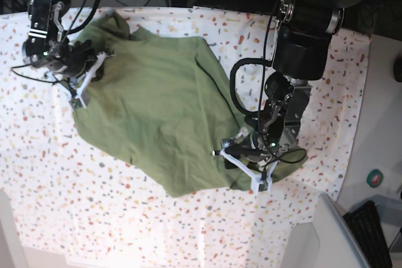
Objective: Layout the t-shirt on the table in an organized manner, then fold the t-shirt properly
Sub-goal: 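Drag the grasped hem corner outward with the left gripper to flatten, then release the hem and raise the left gripper toward the shirt's side edge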
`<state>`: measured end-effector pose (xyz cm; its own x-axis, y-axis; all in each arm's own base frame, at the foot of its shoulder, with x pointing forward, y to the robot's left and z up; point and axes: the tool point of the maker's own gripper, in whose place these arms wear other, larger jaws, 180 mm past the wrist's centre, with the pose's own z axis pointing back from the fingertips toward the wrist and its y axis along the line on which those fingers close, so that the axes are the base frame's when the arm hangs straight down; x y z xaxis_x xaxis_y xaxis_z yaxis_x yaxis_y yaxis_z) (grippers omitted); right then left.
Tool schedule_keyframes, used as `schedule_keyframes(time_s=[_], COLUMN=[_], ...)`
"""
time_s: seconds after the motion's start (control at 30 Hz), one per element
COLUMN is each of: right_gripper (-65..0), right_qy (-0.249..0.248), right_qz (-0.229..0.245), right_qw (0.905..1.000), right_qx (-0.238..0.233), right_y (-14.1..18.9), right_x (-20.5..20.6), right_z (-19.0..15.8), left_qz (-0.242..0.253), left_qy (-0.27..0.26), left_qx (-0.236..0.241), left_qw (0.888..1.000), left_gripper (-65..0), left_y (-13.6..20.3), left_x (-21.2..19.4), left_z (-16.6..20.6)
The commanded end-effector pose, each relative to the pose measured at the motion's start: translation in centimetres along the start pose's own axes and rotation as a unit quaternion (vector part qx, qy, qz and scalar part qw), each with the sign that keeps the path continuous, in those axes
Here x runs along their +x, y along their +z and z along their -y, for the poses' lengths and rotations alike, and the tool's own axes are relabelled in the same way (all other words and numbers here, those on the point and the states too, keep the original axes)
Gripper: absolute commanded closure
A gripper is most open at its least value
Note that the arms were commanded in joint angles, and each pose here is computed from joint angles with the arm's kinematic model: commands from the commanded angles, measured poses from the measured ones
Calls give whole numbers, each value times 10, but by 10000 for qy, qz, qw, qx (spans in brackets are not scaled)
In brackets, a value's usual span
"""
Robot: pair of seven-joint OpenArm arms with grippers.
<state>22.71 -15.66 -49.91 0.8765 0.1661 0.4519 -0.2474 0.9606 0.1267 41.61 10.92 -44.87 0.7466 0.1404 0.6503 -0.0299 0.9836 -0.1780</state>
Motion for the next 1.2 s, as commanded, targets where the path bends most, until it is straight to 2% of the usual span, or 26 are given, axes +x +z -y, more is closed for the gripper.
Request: schedule_keyframes(time_s=[0.0, 0.1, 0.27, 0.47, 0.53, 0.7, 0.73, 0.87, 0.97, 1.17], right_gripper=[0, 0, 0, 0, 0, 0, 0, 0, 0, 0], right_qy=[26, 26, 30, 30, 30, 30, 30, 36, 36, 66], right_qz=[40, 40, 55, 55, 55, 55, 55, 60, 60, 38], right_qw=[10000, 10000, 10000, 10000, 10000, 10000, 10000, 10000, 10000, 9999], right_qx=[-47, -47, -50, -50, -50, -50, -50, -57, -57, -103], right_y=[2, 2, 2, 2, 2, 2, 2, 2, 2, 4], right_x=[4, 4, 6, 6, 6, 6, 6, 6, 6, 5], right_z=[3, 3, 3, 3, 3, 3, 3, 4, 4, 9], left_qz=[328, 189, 461, 442, 449, 490, 501, 296, 292, 208], left_qy=[-10, 8, 21, 3, -43, -21, -24, -26, -150, 239], left_qx=[-14, 52, 109, 21, -84, -129, -144, -205, -240, 56], left_qw=[9995, 9998, 9989, 9990, 9989, 9987, 9986, 9993, 9992, 9995], left_gripper=[-346, -346, -346, -331, -273, -20, 0, 0, 0, 0], left_y=[4, -1, -5, -5, -5, -3, -3, 8, 31, 85], left_x=[27, 19, 20, 18, 19, 22, 22, 25, 33, 18], left_z=[0, -6, -11, -5, -1, 2, 3, 6, 7, 3])
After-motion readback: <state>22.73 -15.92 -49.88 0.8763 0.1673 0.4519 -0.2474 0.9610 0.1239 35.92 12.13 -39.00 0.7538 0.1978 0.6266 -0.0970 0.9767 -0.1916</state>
